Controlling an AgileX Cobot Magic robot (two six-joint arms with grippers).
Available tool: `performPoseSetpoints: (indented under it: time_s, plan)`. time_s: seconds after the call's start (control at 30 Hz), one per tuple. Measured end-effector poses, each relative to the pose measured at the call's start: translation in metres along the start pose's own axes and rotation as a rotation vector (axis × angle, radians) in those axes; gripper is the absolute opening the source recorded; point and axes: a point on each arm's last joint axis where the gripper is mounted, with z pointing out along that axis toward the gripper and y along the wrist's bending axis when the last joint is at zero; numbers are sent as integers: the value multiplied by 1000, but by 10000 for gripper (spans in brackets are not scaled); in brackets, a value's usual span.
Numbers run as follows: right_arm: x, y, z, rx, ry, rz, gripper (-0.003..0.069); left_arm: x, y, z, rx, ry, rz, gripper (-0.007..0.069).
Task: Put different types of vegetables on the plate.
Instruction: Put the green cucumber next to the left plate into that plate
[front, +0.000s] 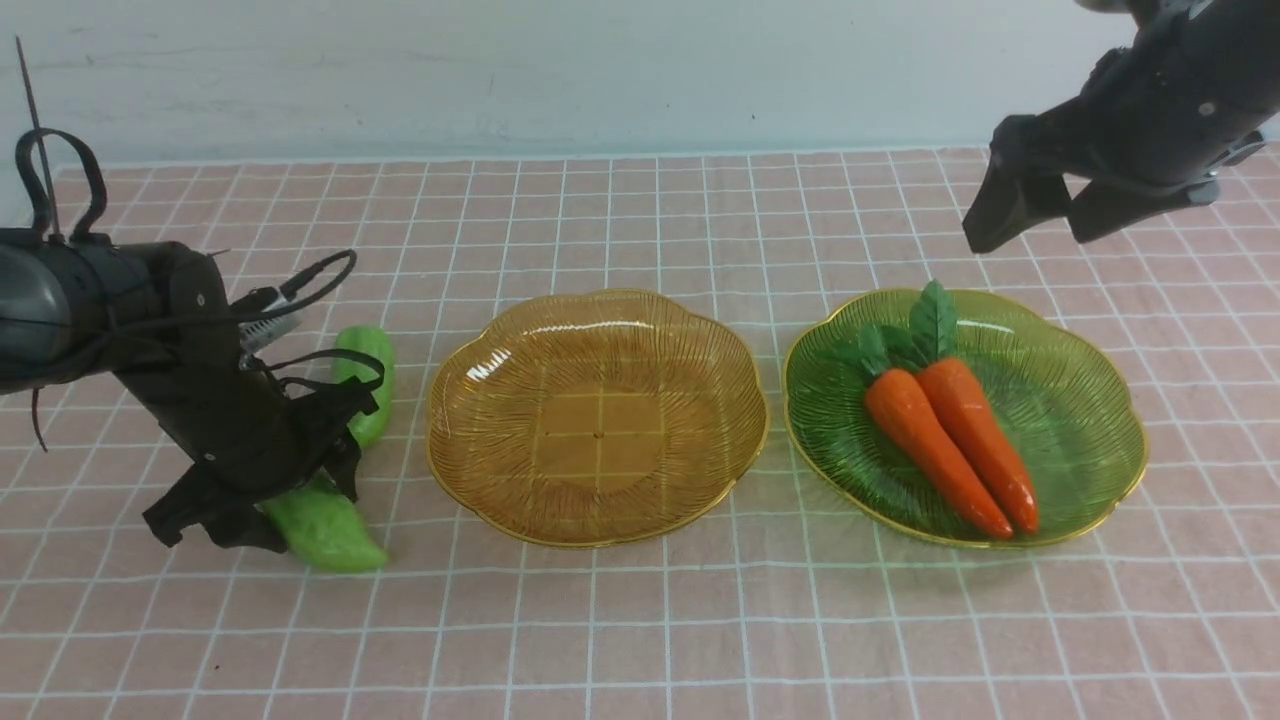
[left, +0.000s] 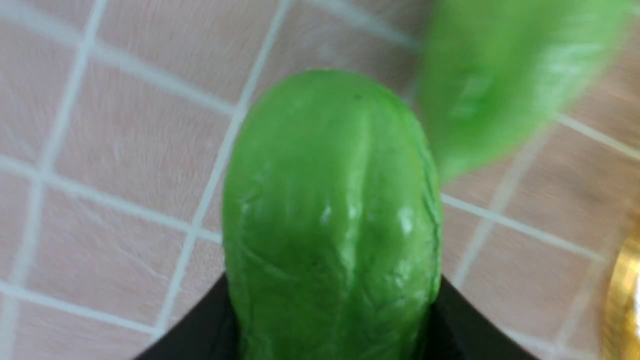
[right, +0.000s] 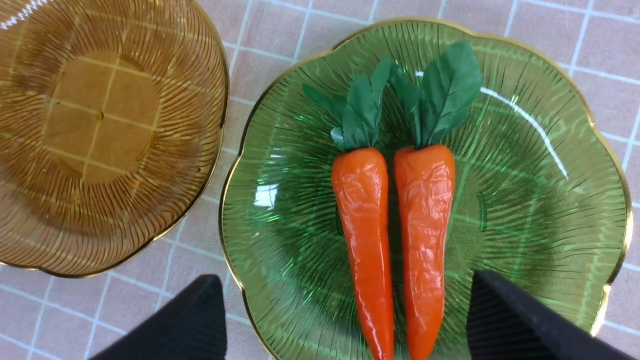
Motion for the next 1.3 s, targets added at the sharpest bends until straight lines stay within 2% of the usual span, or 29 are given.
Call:
performPoseSetpoints:
  time_s: [0.13, 0.27, 0.43, 0.53, 0.73, 0.8, 0.97, 1.1, 1.2, 1.3]
  plan:
    - [0, 2, 0, -17, -2, 7, 589, -7, -13, -46, 50, -5, 224, 302]
    - [-1, 4, 0, -49, -7, 22, 589, 1, -60, -70, 178, 4, 358, 304]
    - [-1, 5, 0, -51, -7, 23, 589, 12, -111, -49, 221, -5, 543, 358]
    - [-1, 5, 0, -51, -7, 23, 589, 9, -126, -29, 217, -25, 601, 435]
    - [-1, 5, 0, -51, -7, 23, 589, 1, -124, -17, 177, -38, 601, 663]
    - [-1, 5, 0, -51, -7, 23, 589, -3, -119, -18, 148, -51, 600, 680]
    - [-1, 5, 0, -51, -7, 23, 589, -22, -96, -17, 19, -101, 550, 683]
    - [-1, 5, 0, -51, -7, 23, 589, -44, -66, -14, -87, -141, 404, 667]
    - [-1, 5, 0, -52, -7, 23, 589, -57, -51, -3, -109, -161, 297, 631]
    - [-1, 5, 0, -52, -7, 23, 589, -61, -50, 19, -101, -166, 266, 587]
